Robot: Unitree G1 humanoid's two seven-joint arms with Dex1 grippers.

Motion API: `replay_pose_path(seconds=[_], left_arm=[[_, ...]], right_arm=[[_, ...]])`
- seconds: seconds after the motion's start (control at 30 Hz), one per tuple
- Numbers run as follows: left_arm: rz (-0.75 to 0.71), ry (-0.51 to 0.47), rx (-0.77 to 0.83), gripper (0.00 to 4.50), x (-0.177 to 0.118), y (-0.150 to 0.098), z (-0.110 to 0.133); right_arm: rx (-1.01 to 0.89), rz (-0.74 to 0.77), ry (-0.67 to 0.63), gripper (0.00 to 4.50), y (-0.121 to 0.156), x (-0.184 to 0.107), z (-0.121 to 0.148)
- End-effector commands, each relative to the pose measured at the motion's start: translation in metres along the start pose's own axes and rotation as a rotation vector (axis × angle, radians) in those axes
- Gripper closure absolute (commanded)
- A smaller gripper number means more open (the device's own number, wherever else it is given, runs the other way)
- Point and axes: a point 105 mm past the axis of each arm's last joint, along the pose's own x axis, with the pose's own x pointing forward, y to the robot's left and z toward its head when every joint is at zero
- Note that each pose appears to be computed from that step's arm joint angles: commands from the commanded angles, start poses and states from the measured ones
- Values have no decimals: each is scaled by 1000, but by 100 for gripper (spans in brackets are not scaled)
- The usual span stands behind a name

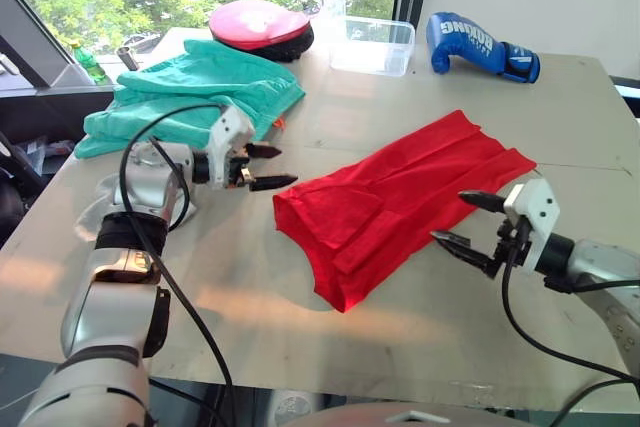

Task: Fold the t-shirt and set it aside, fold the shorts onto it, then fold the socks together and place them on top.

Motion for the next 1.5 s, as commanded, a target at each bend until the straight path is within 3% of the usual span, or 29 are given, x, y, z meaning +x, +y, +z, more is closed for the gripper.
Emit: replay_pose_path(seconds=[0.03,0.2,0.23,0.3,0.57,0.6,0.7,0.9,1.07,1.2,1.5], left_arm=[[-33,38,38,16,3,0,0],[-40,138,47,16,12,1,-24],[-46,148,46,39,13,0,-26],[-81,155,43,92,15,-4,-28],[-222,136,-8,429,11,-26,-25],[-230,133,-18,440,10,-29,-25],[-233,134,-29,440,10,-35,-26],[-215,141,-37,440,6,-38,-29],[-217,146,-45,440,4,-40,-31],[-251,152,-59,440,-2,-52,-33],[-288,154,-114,440,-17,-97,-47]], right_arm=[[-19,105,-30,3,23,6,12],[-22,221,-2,3,53,22,5],[-33,235,11,3,57,24,2],[-58,248,36,3,59,27,-5],[-107,266,84,3,61,22,-19],[-113,259,93,3,60,22,-21],[-104,198,95,3,46,24,-23],[-128,-108,47,3,-46,17,6],[-112,-261,64,3,-117,38,28],[-107,-337,149,3,-152,65,26],[114,-481,136,3,-191,118,40]])
